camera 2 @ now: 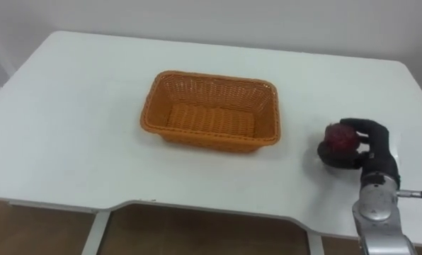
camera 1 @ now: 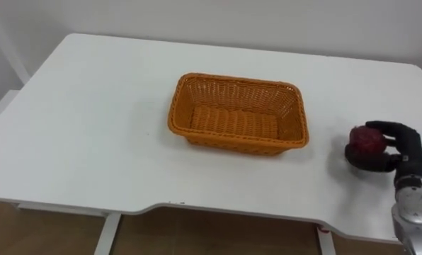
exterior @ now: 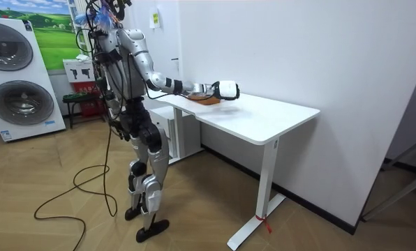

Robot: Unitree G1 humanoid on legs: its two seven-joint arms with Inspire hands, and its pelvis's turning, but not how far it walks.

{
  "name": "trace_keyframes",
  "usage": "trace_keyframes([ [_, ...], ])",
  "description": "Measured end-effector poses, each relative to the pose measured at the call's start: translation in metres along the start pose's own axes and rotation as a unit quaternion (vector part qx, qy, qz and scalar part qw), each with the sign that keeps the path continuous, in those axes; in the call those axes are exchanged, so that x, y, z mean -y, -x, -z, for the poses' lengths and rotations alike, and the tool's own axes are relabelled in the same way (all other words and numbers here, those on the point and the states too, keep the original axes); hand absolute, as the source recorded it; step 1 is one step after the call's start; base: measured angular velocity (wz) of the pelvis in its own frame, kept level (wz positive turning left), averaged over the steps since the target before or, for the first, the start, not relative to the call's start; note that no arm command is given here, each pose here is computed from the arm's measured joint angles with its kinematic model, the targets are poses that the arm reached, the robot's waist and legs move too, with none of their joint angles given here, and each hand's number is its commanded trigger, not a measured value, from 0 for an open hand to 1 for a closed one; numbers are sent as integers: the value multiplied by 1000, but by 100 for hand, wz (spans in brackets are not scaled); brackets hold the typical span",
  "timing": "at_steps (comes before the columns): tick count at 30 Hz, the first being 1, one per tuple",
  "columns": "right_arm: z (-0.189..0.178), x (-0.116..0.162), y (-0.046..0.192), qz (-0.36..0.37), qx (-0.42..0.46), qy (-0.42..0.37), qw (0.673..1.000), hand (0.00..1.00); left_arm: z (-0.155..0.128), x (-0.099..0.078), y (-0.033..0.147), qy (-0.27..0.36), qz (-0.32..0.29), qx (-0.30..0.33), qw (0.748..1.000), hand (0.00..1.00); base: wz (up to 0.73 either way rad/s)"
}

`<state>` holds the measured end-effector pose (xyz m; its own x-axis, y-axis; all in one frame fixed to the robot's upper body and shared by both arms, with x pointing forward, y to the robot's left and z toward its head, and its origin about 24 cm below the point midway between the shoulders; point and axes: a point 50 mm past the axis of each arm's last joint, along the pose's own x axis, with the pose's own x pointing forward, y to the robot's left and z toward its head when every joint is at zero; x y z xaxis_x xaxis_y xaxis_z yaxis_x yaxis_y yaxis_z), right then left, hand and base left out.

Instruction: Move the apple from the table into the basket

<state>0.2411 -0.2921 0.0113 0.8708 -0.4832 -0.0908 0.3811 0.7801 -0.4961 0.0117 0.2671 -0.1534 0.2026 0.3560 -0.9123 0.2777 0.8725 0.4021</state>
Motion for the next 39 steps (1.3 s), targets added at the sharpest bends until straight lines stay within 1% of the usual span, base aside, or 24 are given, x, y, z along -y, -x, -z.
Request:
trace_keyframes([
  [3, -20, 1, 0, 12, 44, -11, 999, 100, 1, 1, 0, 0, 2, -1, 1000, 0, 0],
  [10, -61, 4, 4, 24, 143, 16, 989, 100, -1, 1, 0, 0, 5, 0, 1000, 0, 2],
  [18, -95, -21, 22, -28, 229, 34, 972, 100, -3, 9, -1, -16, 18, 0, 1000, 0, 0],
  [20, -103, -24, 26, -39, 247, 28, 968, 100, -5, 13, -1, -17, 23, -1, 1000, 0, 0],
  [26, -113, -30, 33, -68, 268, 26, 961, 100, -11, 15, -2, -27, 27, 7, 999, 0, -1],
  [27, -113, -32, 33, -76, 269, 28, 960, 92, -12, 14, -2, -26, 26, 9, 999, 0, -3],
  [28, -113, -33, 34, -80, 269, 28, 959, 56, -13, 14, -2, -26, 26, 10, 999, 0, 0],
  [29, -113, -35, 35, -89, 270, 30, 958, 0, -15, 13, -2, -26, 25, 12, 999, 0, 4],
  [33, -112, -42, 38, -118, 271, 36, 955, 0, -16, 15, -2, -30, 27, 17, 999, 0, 1],
  [39, -113, -49, 41, -137, 274, 38, 951, 0, -20, 14, -3, -32, 25, 22, 999, 0, 0],
])
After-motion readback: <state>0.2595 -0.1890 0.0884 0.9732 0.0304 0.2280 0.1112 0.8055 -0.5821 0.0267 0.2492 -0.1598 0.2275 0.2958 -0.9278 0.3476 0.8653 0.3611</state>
